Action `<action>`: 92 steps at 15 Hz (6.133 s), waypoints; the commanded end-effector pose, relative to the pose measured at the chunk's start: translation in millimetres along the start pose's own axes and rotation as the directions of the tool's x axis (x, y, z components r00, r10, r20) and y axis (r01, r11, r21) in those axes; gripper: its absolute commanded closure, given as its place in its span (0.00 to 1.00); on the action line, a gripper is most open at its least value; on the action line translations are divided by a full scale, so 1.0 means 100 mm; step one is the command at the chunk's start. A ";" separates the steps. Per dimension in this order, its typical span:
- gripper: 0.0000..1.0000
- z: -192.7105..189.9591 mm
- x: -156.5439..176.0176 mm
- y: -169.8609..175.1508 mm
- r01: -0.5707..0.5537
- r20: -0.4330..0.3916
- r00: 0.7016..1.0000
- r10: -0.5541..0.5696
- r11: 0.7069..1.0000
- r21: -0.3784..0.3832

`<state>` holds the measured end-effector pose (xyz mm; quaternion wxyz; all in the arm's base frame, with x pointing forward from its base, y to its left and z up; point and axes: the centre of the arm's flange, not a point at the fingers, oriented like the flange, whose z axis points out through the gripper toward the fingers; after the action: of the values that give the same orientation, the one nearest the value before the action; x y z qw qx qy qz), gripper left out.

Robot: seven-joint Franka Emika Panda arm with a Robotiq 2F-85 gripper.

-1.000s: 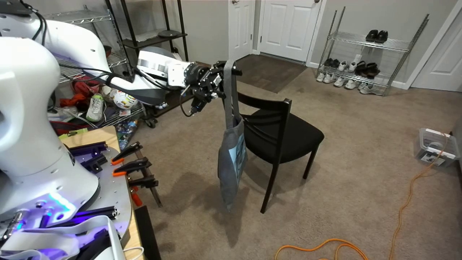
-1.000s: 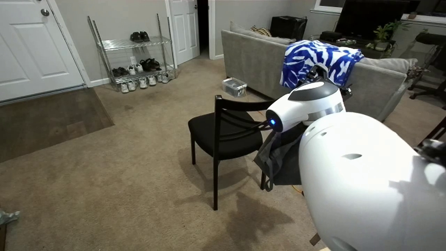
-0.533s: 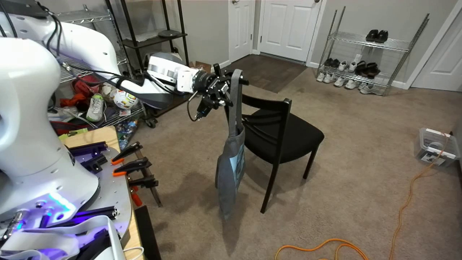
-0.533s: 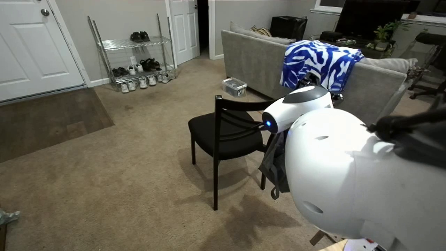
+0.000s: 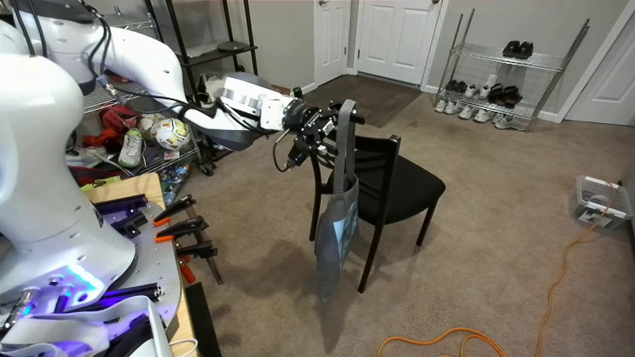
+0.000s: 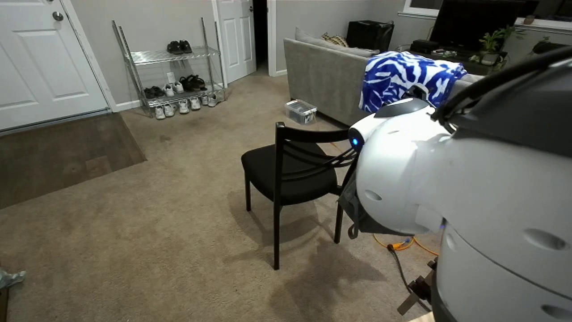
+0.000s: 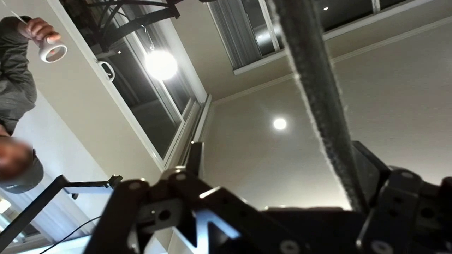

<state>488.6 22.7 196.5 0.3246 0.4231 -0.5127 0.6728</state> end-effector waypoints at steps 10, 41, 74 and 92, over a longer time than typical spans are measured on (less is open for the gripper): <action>0.00 0.57 -0.34 0.09 -0.032 0.118 0.992 0.034 0.999 -0.018; 0.00 1.41 0.39 -0.62 -0.221 0.078 0.974 0.212 0.965 0.138; 0.00 -0.59 -0.89 0.50 0.030 0.387 0.917 -0.101 0.982 0.186; 0.00 -0.53 -1.04 0.65 0.115 0.371 0.916 -0.151 0.986 0.117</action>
<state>464.2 56.5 69.3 0.2447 0.5936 -0.5040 0.5778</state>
